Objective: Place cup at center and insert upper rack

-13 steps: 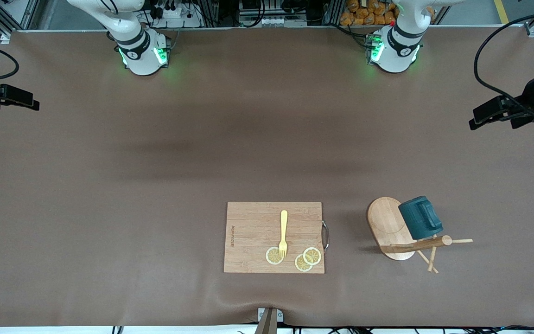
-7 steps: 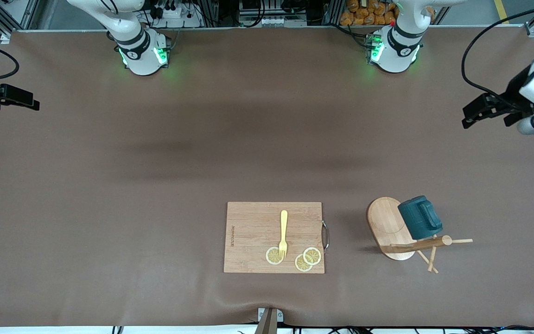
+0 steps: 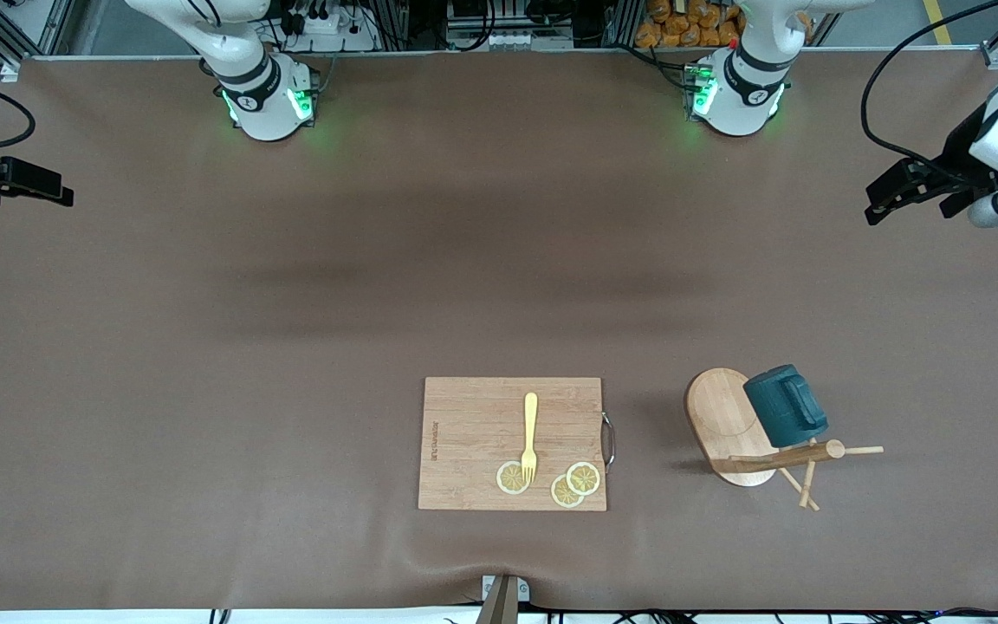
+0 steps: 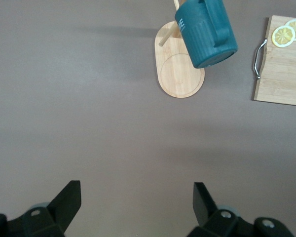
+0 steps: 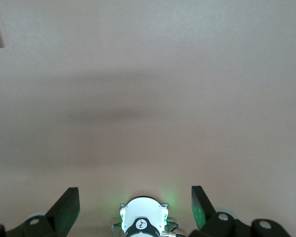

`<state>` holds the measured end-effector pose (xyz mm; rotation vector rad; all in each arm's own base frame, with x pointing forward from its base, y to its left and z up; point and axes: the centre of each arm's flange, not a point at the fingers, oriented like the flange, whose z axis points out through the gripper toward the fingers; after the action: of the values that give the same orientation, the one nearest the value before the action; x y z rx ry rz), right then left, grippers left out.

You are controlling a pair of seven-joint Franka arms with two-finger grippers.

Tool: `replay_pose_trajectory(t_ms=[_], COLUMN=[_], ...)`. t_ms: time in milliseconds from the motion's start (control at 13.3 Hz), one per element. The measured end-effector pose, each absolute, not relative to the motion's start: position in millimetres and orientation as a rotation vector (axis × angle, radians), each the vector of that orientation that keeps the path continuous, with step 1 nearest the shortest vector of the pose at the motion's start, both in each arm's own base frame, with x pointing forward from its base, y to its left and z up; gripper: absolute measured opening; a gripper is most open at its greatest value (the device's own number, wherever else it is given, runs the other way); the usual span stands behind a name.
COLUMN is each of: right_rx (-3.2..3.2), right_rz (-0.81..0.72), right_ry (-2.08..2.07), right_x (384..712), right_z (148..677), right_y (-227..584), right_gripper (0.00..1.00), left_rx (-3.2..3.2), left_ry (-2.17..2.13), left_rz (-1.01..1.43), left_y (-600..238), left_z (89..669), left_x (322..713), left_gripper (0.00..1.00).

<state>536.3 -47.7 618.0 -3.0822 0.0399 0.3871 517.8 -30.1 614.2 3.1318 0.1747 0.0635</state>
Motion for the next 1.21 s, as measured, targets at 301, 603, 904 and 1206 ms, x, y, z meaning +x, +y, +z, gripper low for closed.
replay_pose_trajectory(t_ms=[301,603,904,1206], right_rx=[-3.082,-3.082,-3.082,-3.082], right_rz=[0.387,0.387,0.387,0.387], right_ry=[0.041,0.041,0.041,0.041], right_x=[536.2,536.2,536.3,536.3], right_z=[618.0,618.0,617.9,617.8], right_y=[-48.1,-48.2,-48.0,-48.0], right_gripper=[1.00,1.00,1.00,1.00], left_rx=[3.126,3.122,3.127,3.130], left_ry=[0.198,0.166,0.133,0.113], left_rz=[0.084,0.130,0.099,0.079], left_y=[-15.6,-26.1,-37.7,-45.7], left_z=[620.0,633.2,640.0,640.5], left_x=[516.2,516.4,516.3,521.9], left_gripper=[1.00,1.00,1.00,1.00])
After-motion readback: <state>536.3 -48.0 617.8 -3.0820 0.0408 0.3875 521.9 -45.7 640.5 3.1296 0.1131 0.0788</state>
